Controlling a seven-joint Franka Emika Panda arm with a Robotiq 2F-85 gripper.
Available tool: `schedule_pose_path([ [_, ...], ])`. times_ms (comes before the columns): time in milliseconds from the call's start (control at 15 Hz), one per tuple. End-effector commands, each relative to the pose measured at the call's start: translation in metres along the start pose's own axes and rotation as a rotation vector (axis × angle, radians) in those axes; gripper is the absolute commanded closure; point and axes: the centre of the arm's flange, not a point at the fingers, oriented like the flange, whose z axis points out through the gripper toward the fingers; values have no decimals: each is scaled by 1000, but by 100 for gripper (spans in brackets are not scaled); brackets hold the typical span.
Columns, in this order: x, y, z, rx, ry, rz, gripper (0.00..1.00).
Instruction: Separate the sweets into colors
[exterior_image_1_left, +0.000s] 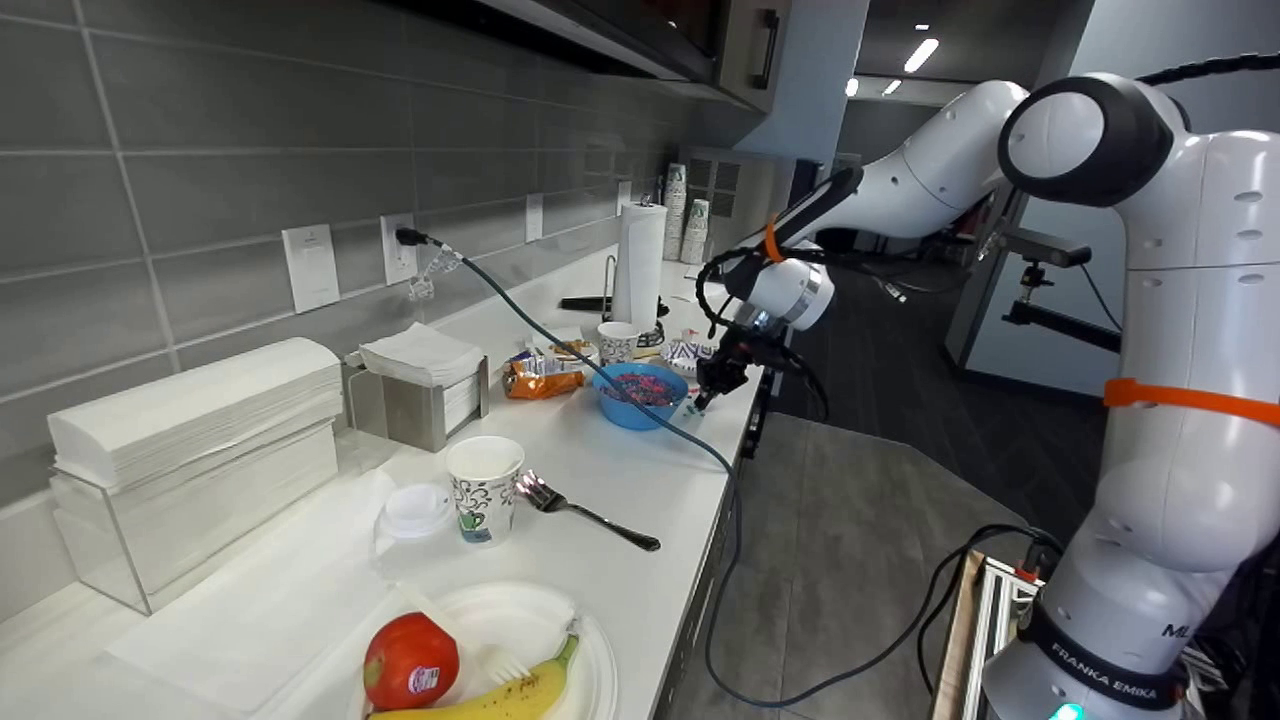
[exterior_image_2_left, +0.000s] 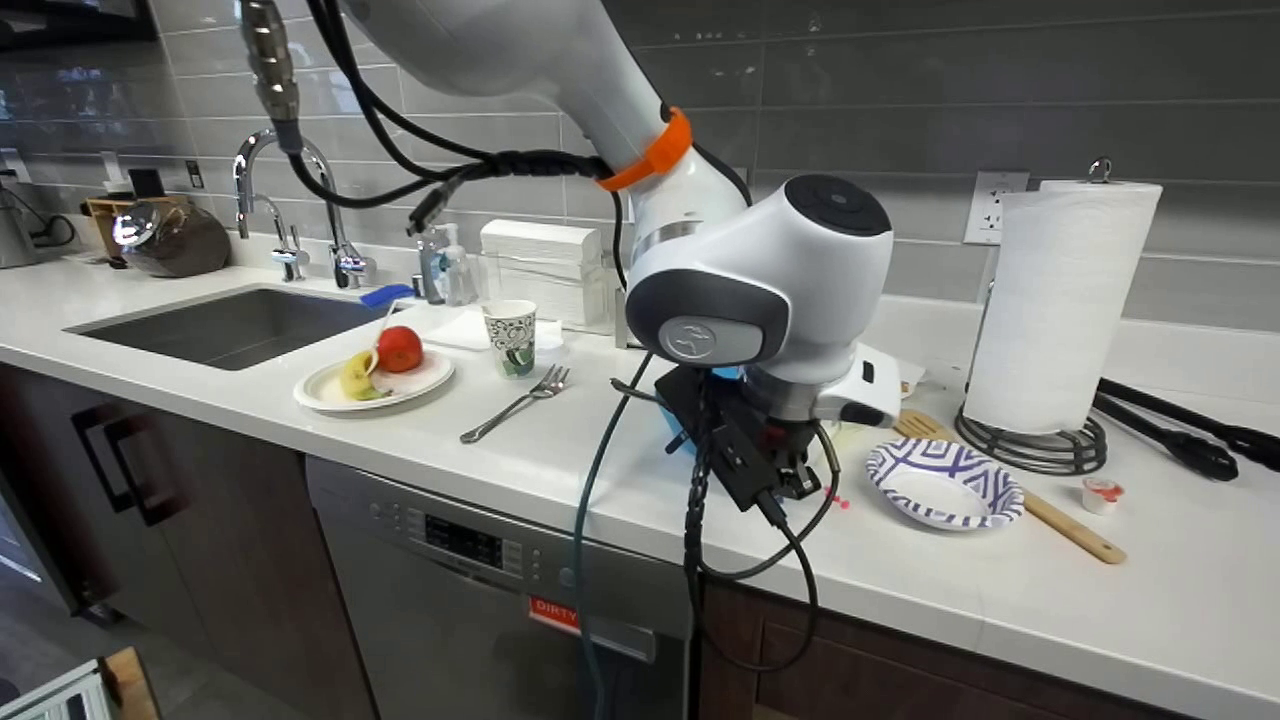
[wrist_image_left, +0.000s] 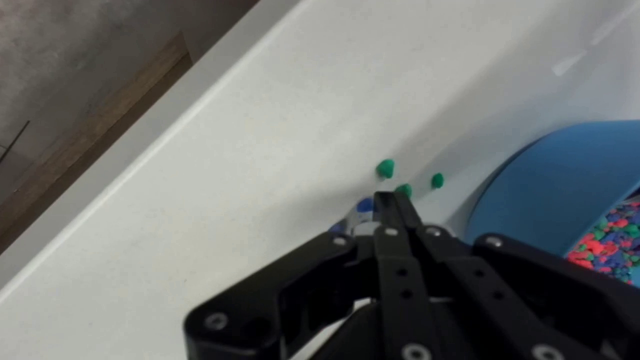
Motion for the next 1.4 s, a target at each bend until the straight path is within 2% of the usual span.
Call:
schedule_pose_path([
  [0,3,6,11,20,27,-2,100],
  [1067,11,34,5,3,54,46,100],
  [1333,15,24,-5,40,79,38,100],
])
